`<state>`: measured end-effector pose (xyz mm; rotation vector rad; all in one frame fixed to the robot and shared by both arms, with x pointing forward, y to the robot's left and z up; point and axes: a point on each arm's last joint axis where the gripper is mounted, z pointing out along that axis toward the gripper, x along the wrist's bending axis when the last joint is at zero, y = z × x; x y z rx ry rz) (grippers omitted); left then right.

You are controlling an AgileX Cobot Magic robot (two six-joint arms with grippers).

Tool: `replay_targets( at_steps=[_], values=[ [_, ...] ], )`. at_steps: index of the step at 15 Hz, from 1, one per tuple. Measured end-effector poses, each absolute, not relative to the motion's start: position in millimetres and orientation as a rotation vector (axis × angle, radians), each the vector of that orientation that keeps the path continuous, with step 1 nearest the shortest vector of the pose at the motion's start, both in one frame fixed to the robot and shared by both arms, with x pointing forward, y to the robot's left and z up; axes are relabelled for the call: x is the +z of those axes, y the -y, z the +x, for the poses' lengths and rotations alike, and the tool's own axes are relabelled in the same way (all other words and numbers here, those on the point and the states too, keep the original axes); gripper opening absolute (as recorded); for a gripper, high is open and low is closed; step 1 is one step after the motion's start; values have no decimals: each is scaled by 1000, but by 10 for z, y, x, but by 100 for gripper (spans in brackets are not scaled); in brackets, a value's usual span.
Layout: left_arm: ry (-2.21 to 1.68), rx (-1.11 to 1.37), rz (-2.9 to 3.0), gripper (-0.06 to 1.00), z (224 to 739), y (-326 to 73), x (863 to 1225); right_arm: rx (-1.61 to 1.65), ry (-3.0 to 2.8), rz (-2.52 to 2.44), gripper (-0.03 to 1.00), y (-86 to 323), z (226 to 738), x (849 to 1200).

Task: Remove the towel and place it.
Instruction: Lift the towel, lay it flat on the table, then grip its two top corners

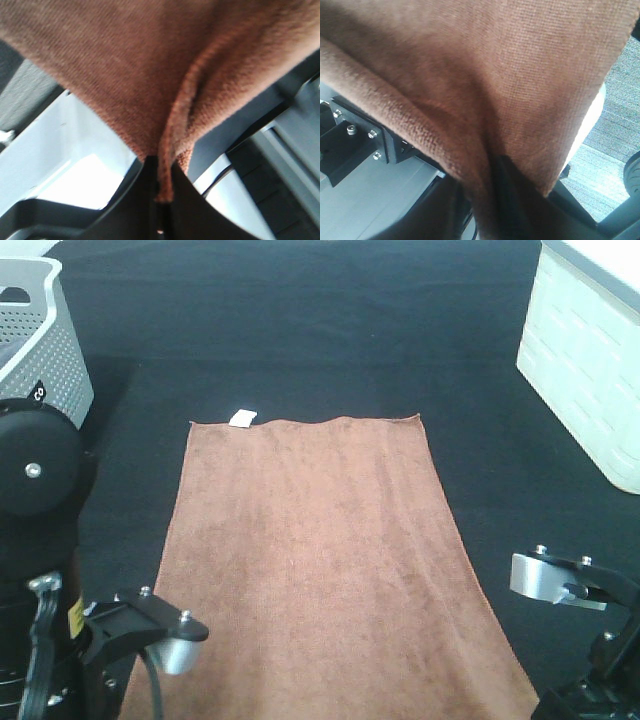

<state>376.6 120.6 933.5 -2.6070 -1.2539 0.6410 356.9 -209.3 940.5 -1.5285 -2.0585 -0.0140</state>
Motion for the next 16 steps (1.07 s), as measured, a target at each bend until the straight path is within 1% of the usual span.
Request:
replay_targets(
  at_steps=[1, 3, 4, 5, 6, 7, 8, 9, 10, 11, 13, 14, 16],
  values=[
    [1288, 661, -2613, 0, 3768, -1179, 9335, -14, 2059, -1528, 23, 2093, 3569, 9405],
    [1391, 711, -2637, 2, 3783, -1098, 9335, -28, 2054, -1551, 36, 2087, 3583, 9400],
    [1429, 737, -2637, 8, 3784, -1070, 9339, -25, 2026, -1583, 47, 2083, 3586, 9401],
    [1461, 758, -2637, 20, 3786, -1046, 9343, -20, 2006, -1607, 58, 2083, 3589, 9402],
    [1485, 781, -2630, 34, 3783, -1029, 9348, -20, 2005, -1612, 67, 2083, 3590, 9401],
    [1503, 802, -2623, 49, 3779, -1016, 9354, -24, 2006, -1614, 71, 2083, 3594, 9400],
    [1511, 812, -2619, 63, 3776, -1010, 9356, -35, 2012, -1625, 73, 2082, 3605, 9395],
    [1511, 812, -2621, 70, 3780, -1006, 9360, -47, 2024, -1627, 74, 2078, 3627, 9407],
    [1504, 806, -2637, 73, 3803, -987, 9387, -61, 2062, -1620, 74, 2072, 3686, 9447],
    [1460, 750, -2709, 74, 3899, -931, 9481, -84, 2128, -1623, 75, 2075, 3790, 9513],
    [1444, 555, -2821, 75, 4216, -936, 9673, -164, 2229, -1719, 75, 2173, 4157, 9746],
    [1504, 431, -2852, 75, 4444, -1004, 9784, -252, 2222, -1830, 75, 2335, 4480, 9952],
    [1712, 227, -2859, 75, 4940, -1233, 10021, -335, 2212, -1939, 75, 2519, 4838, 10131]
  ],
)
